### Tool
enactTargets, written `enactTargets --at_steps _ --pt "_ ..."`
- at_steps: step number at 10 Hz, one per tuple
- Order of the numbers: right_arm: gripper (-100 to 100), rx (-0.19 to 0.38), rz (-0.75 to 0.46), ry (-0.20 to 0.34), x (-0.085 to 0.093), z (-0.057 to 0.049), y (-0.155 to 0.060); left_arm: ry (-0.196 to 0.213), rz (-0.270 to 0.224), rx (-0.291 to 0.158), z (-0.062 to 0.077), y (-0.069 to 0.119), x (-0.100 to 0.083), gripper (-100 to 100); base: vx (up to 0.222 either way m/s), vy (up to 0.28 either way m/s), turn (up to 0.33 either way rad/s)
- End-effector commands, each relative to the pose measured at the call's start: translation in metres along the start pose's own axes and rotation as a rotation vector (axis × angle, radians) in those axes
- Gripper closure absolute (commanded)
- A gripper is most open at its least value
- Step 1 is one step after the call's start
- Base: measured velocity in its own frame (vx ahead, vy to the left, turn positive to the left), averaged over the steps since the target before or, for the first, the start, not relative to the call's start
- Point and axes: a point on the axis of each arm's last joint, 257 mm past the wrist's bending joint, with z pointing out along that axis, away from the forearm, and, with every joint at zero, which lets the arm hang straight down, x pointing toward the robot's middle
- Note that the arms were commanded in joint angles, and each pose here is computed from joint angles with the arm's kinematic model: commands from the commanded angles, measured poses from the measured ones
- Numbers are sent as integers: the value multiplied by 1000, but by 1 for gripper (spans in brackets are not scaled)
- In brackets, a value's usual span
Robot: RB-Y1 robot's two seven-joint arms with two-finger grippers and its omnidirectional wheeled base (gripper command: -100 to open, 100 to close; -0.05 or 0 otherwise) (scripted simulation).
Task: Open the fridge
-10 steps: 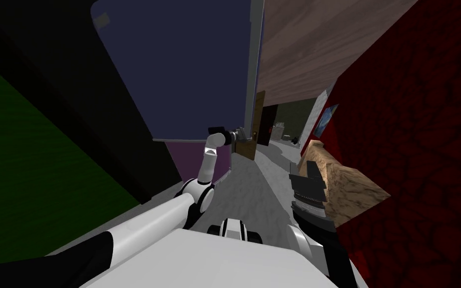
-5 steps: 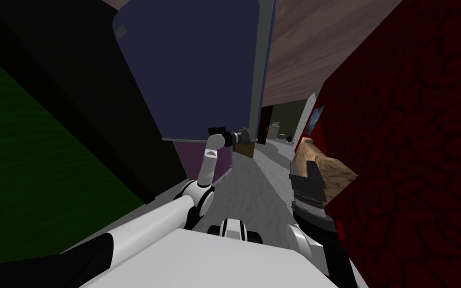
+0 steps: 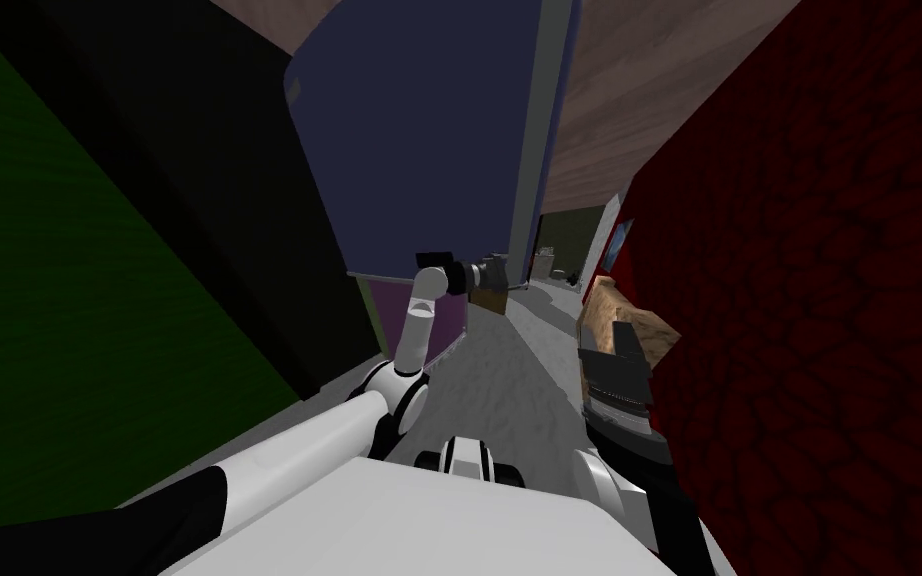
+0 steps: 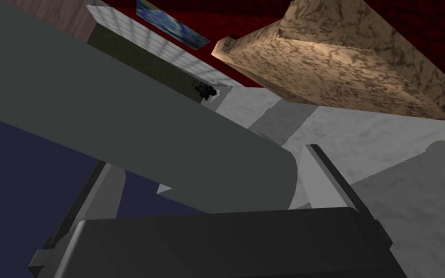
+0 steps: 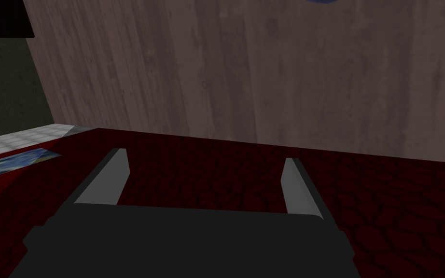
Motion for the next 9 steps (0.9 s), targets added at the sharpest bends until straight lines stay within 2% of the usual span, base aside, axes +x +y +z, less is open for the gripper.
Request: enactTargets --at_steps 1,3,7,8,9 --pt "0 0 0 0 0 0 0 10 -2 -9 -8 -11 14 -100 79 -90 65" --pt "0 0 0 0 0 0 0 21 -1 -19 -15 -19 31 -100 80 -73 81" --pt "0 0 0 0 0 0 0 31 1 -29 -23 -27 47 -100 23 -28 38" --pt "0 0 0 0 0 0 0 31 1 -29 -23 -27 47 -100 12 -8 7" --pt "0 0 0 0 0 0 0 -1 -15 -69 -18 -12 32 -100 16 -7 -1"
